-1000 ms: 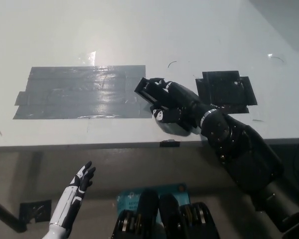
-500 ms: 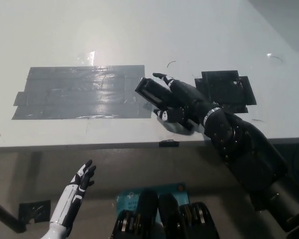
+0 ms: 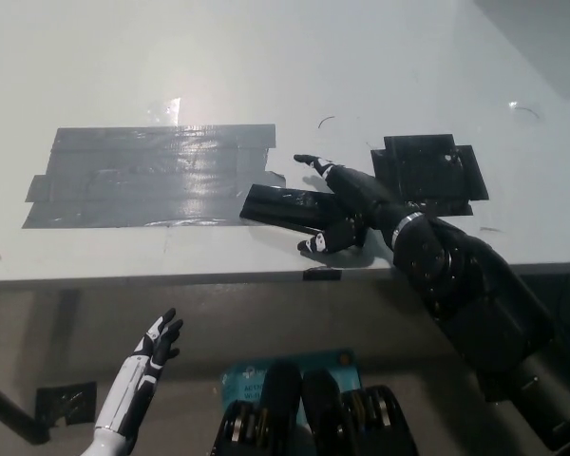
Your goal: A person hands a stapler to the robot and the robot grabs it with its right hand and places it on the desk infront of it
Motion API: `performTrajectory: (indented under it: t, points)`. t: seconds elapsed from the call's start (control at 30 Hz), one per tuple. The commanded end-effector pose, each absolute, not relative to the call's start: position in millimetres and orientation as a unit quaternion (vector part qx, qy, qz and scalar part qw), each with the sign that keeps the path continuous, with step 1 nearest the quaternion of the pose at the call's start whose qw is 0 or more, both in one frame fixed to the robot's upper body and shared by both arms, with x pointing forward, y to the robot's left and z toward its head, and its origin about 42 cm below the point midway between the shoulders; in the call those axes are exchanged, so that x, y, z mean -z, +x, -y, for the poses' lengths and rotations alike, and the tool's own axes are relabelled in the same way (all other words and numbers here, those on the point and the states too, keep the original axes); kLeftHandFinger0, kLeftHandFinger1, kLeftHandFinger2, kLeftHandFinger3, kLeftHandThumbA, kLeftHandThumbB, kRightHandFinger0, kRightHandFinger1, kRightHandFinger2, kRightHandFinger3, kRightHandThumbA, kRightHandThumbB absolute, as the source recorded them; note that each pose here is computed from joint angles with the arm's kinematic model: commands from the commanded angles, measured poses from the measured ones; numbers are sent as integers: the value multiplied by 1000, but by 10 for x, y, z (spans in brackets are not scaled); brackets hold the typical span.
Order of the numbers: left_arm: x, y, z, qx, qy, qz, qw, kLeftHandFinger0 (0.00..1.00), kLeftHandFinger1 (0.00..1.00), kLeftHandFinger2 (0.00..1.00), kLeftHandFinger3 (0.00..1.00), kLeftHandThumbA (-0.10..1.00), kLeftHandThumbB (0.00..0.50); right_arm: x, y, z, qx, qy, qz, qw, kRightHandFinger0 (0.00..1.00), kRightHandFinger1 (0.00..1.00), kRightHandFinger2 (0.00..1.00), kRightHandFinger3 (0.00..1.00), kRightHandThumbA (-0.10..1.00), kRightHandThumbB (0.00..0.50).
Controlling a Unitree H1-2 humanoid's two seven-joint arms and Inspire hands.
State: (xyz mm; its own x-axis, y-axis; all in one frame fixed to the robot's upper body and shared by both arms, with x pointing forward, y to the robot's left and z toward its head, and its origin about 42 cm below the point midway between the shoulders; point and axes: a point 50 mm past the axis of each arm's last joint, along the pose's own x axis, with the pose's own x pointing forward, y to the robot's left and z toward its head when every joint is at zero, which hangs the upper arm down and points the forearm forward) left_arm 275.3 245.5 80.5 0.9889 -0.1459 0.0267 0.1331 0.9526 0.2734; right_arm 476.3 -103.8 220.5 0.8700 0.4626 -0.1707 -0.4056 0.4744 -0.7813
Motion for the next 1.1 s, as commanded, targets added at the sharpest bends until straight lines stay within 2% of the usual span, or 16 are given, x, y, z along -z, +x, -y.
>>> performTrajectory:
  t: [0.0, 0.1, 0.2, 0.23, 0.33, 0.47, 0.57, 0.67, 0.7, 0.8, 0.83, 0.9, 0.97, 1.07]
  points:
    - [-866, 2735, -2469, 74, 135, 46, 987, 951, 1000, 1000, 1000, 1000, 475, -2466, 4762, 968, -228, -428, 84, 870, 1000, 1000, 1000, 1000, 972, 500]
    - [-869, 2758, -2469, 74, 132, 51, 987, 953, 1000, 1000, 1000, 1000, 456, -2815, 4772, 1027, -199, -402, 128, 884, 1000, 1000, 1000, 1000, 1000, 500]
    - [-875, 2772, -2470, 71, 131, 50, 988, 974, 1000, 1000, 1000, 1000, 464, -3225, 4750, 1093, -176, -377, 173, 893, 1000, 1000, 1000, 1000, 1000, 468]
    - [-873, 2772, -2468, 71, 130, 49, 988, 977, 1000, 1000, 1000, 1000, 460, -3509, 4707, 1160, -160, -348, 208, 900, 1000, 1000, 1000, 1000, 1000, 475]
    - [-875, 2791, -2468, 72, 134, 50, 987, 976, 1000, 1000, 1000, 1000, 475, -3900, 4613, 1271, -147, -320, 248, 903, 1000, 1000, 1000, 1000, 1000, 489]
    - [-875, 2788, -2466, 70, 129, 51, 988, 984, 1000, 1000, 1000, 1000, 458, -4301, 4413, 1512, -111, -279, 285, 910, 1000, 1000, 1000, 1000, 1000, 500]
    - [-885, 2794, -2465, 70, 137, 58, 986, 973, 1000, 1000, 1000, 1000, 451, -4369, 4300, 1674, -99, -264, 298, 912, 1000, 1000, 1000, 1000, 1000, 500]
    - [-930, 2849, -2471, 70, 135, 63, 986, 980, 1000, 1000, 1000, 1000, 468, -4386, 4080, 1877, -86, -266, 326, 903, 1000, 1000, 1000, 1000, 1000, 497]
    - [-973, 2914, -2464, 70, 131, 68, 987, 983, 1000, 1000, 1000, 1000, 463, -4363, 3900, 1948, -89, -261, 336, 901, 1000, 1000, 1000, 1000, 1000, 470]
    - [-1007, 2974, -2436, 68, 120, 71, 988, 980, 1000, 1000, 1000, 1000, 461, -4273, 3576, 2020, -90, -265, 345, 896, 1000, 1000, 1000, 1000, 1000, 470]
    - [-1014, 2994, -2427, 68, 123, 74, 987, 976, 1000, 1000, 1000, 1000, 457, -4195, 3389, 2039, -89, -272, 357, 889, 1000, 1000, 1000, 1000, 1000, 442]
    - [-1001, 2971, -2423, 68, 130, 70, 987, 988, 1000, 1000, 1000, 1000, 463, -3928, 3041, 2025, -88, -246, 364, 894, 1000, 1000, 1000, 1000, 1000, 438]
    - [-978, 2949, -2426, 68, 135, 66, 986, 995, 1000, 1000, 1000, 1000, 482, -3559, 2826, 2016, -95, -201, 347, 911, 1000, 1000, 1000, 1000, 1000, 412]
    - [-962, 2934, -2427, 68, 136, 64, 986, 991, 1000, 1000, 1000, 1000, 483, -3263, 2705, 2022, -95, -163, 321, 928, 1000, 1000, 1000, 1000, 1000, 416]
